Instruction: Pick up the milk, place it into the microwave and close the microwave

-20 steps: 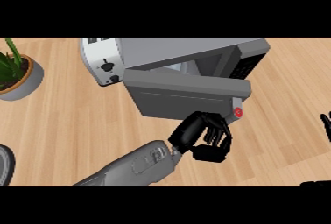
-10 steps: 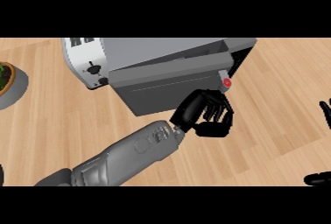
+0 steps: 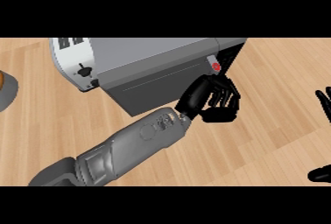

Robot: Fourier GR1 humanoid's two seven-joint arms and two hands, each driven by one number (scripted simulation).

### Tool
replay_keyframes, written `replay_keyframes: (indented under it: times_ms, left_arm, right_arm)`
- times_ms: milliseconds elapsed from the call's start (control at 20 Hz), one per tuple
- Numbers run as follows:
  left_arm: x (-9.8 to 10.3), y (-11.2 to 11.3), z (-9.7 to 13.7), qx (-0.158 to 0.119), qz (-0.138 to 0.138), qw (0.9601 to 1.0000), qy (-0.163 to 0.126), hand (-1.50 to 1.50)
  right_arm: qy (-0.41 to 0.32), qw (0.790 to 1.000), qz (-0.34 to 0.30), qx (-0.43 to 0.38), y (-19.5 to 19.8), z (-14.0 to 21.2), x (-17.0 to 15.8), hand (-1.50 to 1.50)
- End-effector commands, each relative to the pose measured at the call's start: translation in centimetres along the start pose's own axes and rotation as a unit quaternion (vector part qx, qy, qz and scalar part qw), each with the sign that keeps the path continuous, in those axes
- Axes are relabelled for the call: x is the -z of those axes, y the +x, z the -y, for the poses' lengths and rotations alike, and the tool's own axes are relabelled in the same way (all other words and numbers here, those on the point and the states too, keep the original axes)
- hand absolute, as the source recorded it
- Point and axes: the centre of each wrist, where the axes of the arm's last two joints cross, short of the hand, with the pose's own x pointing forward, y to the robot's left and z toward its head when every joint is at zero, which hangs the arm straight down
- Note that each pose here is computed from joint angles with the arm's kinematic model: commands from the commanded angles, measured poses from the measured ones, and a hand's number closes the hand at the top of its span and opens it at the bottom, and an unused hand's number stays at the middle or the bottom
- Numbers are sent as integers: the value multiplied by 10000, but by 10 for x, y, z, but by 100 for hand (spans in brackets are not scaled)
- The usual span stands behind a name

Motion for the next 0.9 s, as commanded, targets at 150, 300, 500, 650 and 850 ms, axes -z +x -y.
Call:
replay_keyframes:
  times_ms: [150,300,500,650,850]
  left_arm:
    - [17,17,-3,2,177,9998,103,150]
    - [16,14,-4,37,169,9998,98,150]
    - [14,12,-2,-62,141,9998,127,150]
    - [17,13,-3,-1,108,9998,148,150]
    - [17,10,-4,-28,70,9997,215,150]
  right_arm:
    - [755,9964,45,386,5,-6,20,-150]
    - [1051,9941,69,271,16,-4,34,-150]
    - [2004,9789,208,354,27,-20,55,150]
    - [2494,9673,269,390,36,-31,67,150]
    - [2737,9605,297,407,43,-41,73,150]
